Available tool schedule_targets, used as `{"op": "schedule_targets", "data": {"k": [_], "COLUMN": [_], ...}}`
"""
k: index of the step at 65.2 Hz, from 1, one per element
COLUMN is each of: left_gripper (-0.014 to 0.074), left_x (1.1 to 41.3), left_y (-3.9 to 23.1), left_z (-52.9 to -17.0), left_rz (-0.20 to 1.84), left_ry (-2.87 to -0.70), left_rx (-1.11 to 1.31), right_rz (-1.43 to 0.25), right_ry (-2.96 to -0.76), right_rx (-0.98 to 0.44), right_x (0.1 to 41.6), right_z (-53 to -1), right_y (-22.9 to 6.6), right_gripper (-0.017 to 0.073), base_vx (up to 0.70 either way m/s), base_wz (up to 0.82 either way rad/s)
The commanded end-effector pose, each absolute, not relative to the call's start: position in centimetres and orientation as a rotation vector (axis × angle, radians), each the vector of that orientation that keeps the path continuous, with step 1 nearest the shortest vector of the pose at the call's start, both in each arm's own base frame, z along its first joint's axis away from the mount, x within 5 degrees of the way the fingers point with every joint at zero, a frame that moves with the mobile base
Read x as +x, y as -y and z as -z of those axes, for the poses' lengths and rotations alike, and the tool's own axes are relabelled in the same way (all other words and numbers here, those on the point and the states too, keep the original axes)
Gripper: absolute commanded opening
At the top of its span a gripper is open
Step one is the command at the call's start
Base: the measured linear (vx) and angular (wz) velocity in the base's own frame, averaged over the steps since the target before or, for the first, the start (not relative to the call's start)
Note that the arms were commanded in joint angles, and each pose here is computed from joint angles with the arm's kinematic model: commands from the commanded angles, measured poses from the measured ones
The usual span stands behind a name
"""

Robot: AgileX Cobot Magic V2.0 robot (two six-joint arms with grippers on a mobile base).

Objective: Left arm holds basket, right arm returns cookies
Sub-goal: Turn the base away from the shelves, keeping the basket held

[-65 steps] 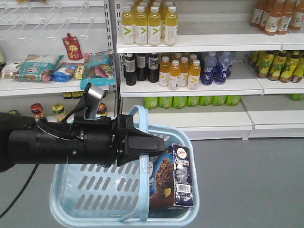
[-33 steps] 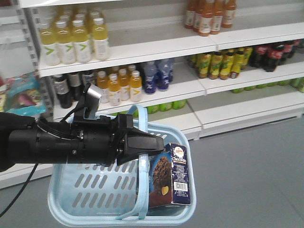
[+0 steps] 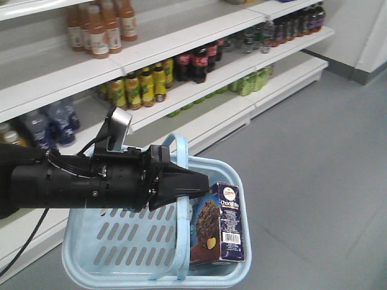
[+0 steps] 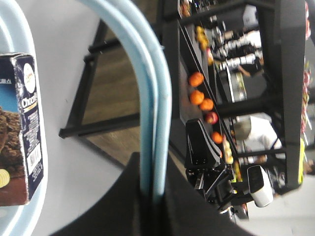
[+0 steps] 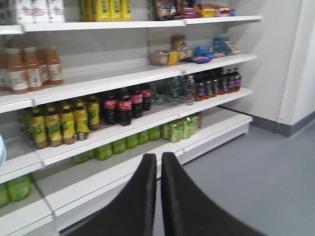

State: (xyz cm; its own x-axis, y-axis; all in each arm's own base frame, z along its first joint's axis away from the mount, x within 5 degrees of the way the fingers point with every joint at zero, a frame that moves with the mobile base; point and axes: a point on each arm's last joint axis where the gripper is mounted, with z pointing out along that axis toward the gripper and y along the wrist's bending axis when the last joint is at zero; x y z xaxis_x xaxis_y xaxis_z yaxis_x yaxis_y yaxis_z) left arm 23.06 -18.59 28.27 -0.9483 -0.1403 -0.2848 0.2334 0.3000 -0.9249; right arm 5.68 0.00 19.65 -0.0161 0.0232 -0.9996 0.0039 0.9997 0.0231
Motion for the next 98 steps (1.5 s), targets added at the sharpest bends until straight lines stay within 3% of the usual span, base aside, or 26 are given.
{"op": "schedule_targets", "data": {"k": [1,55,98], "left_gripper": [-0.0003,-0.0003,-0.0003], "left_x": [22.59,22.59,22.59], "left_y": [18.83,18.83,18.83], "left_z": [-31.36,-31.36,-31.36], "left_rz": [1.839,1.839,1.839], "left_ry": [-2.109,-2.109,-2.109], "left_rx": [0.096,0.096,0.096], "right_rz": [0.003,0.003,0.003], "right_ry": [-1.520,-1.520,-1.520], "right_rx": [0.011,0.011,0.011], "right_x": [5.64,5.64,5.64], "right_z": [-19.78,-19.78,-19.78], "right_y": [0.05,0.05,0.05], "right_gripper": [-0.0010,-0.0010,-0.0010], "base_vx": [0.21,0.18,0.11], "base_wz": [-0.80,-0.69,-0.40]}}
